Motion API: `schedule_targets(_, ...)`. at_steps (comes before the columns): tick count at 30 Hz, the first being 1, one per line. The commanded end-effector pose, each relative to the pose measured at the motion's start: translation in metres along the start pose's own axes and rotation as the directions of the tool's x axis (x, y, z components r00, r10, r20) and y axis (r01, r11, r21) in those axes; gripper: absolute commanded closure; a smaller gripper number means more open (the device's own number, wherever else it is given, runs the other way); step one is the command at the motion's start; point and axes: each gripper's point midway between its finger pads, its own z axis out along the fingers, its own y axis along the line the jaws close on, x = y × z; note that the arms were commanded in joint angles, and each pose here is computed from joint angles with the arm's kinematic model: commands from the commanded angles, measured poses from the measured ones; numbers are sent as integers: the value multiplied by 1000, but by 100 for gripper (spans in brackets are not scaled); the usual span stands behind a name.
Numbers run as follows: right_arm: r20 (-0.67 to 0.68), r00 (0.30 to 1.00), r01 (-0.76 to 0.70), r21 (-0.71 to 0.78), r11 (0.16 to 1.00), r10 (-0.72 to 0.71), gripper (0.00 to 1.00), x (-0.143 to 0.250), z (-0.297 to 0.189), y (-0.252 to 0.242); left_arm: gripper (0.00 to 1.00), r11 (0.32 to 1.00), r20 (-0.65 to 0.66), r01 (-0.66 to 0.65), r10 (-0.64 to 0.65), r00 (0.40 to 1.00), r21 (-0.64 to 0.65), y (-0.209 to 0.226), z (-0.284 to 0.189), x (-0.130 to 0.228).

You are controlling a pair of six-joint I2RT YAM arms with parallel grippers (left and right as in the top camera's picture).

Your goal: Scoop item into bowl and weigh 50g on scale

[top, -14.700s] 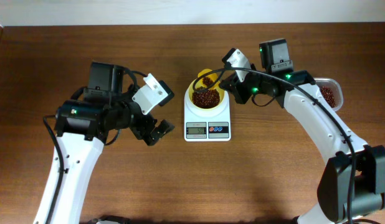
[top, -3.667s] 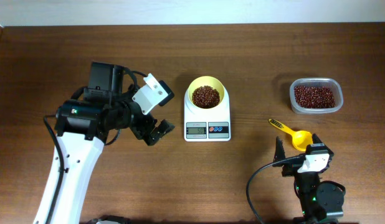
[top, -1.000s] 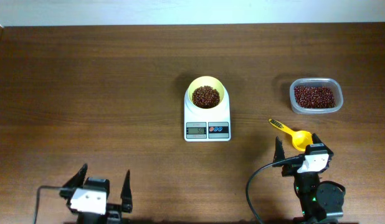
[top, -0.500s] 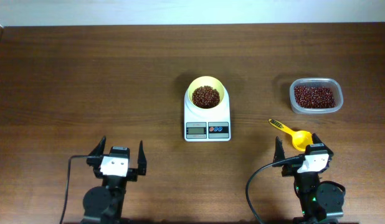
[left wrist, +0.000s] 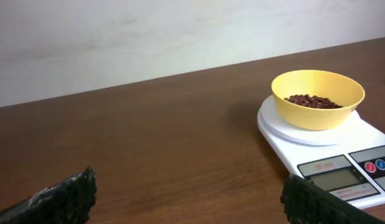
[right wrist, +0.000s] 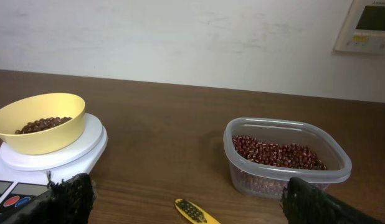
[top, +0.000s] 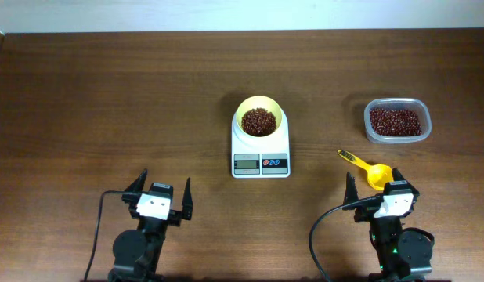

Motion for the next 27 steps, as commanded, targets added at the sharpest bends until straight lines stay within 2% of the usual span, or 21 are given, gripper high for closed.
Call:
schedule_targets(1,0,1000,4,-16,1000,-4,1,3,0,3,1,1000,-6,13,-13,1000,29,-5,1,4)
schedule_targets(9,0,1000,4,-16,1000,-4,1,3,0,3,1,994,10,10,-11,1000,105,-19,0,1)
schedule_targets(18,0,1000,4,-16,1000,-4,2,3,0,3,1,1000,55,13,-11,998,-29,6,0,-4)
schedule_targets(20,0,1000,4,-16,1000,-4,1,3,0,3,1,997,55,52,-49,997,-49,14,0,-3)
schedule_targets(27,0,1000,4,-16,1000,-4,1,3,0,3,1,996,54,60,-57,997,-59,16,0,-3)
